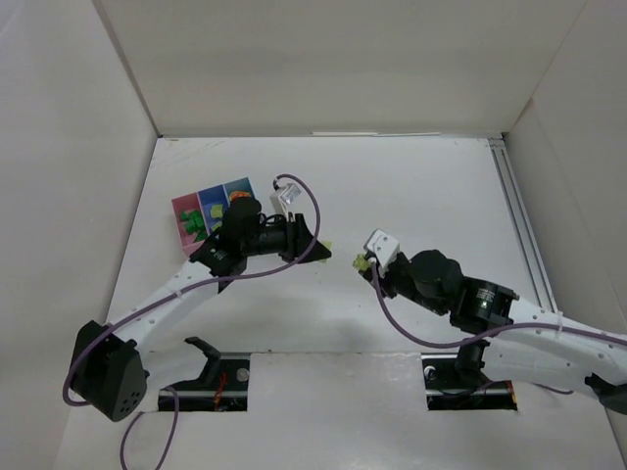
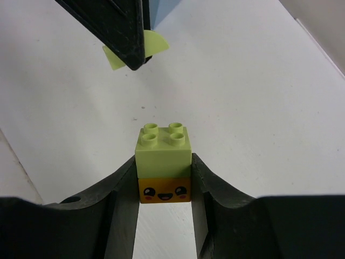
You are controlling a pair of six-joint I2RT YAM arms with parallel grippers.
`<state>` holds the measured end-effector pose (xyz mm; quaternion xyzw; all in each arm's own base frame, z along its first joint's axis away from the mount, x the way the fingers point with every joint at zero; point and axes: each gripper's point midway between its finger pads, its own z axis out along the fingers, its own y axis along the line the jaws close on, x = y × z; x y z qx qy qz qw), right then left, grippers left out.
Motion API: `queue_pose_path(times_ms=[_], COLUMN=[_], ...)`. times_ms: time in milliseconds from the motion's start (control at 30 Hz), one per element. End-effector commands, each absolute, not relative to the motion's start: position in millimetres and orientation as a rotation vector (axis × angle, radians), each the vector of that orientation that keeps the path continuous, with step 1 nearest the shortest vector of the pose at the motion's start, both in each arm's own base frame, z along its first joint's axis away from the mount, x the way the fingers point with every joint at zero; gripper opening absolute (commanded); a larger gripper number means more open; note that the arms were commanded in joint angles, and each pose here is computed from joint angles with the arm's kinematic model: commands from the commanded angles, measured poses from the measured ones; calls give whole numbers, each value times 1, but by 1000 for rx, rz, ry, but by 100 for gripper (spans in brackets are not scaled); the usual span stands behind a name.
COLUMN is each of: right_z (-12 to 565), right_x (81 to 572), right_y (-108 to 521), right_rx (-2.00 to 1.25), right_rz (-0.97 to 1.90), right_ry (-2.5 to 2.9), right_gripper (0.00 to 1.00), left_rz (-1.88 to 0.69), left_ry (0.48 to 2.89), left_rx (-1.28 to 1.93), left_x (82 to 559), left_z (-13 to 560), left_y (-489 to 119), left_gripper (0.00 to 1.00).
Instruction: Sort the legos into containers by color
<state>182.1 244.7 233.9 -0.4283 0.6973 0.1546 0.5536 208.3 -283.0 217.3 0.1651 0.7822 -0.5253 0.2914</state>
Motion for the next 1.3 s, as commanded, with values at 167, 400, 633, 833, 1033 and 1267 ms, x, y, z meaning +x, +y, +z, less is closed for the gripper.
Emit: queue_pose_path(times_ms=[167, 400, 633, 833, 1033, 1267], right_z=[232, 218, 198, 198, 190, 189], right_x=[191, 203, 227, 236, 241, 241], right_y=[244, 252, 244, 240, 228, 229], right_rx=[-950, -922, -851, -817, -791, -784], right_rz=[325, 269, 218, 251, 228, 249], right_ry=[1702, 1765, 1870, 1890, 1929, 1938], right_gripper=[0, 0, 0, 0, 0, 0], left_rz=[-743, -315, -43, 47, 83, 103], left_ry=[2136, 2131, 2138, 2174, 2211, 2240], left_rx=[-123, -630, -815, -860, -862, -853], left_x=[295, 350, 375, 386, 392, 393], left_z=[219, 193, 173, 151, 135, 124], left_y=[-202, -86, -33, -15, -6, -6], left_gripper=[9, 8, 8, 11, 14, 36])
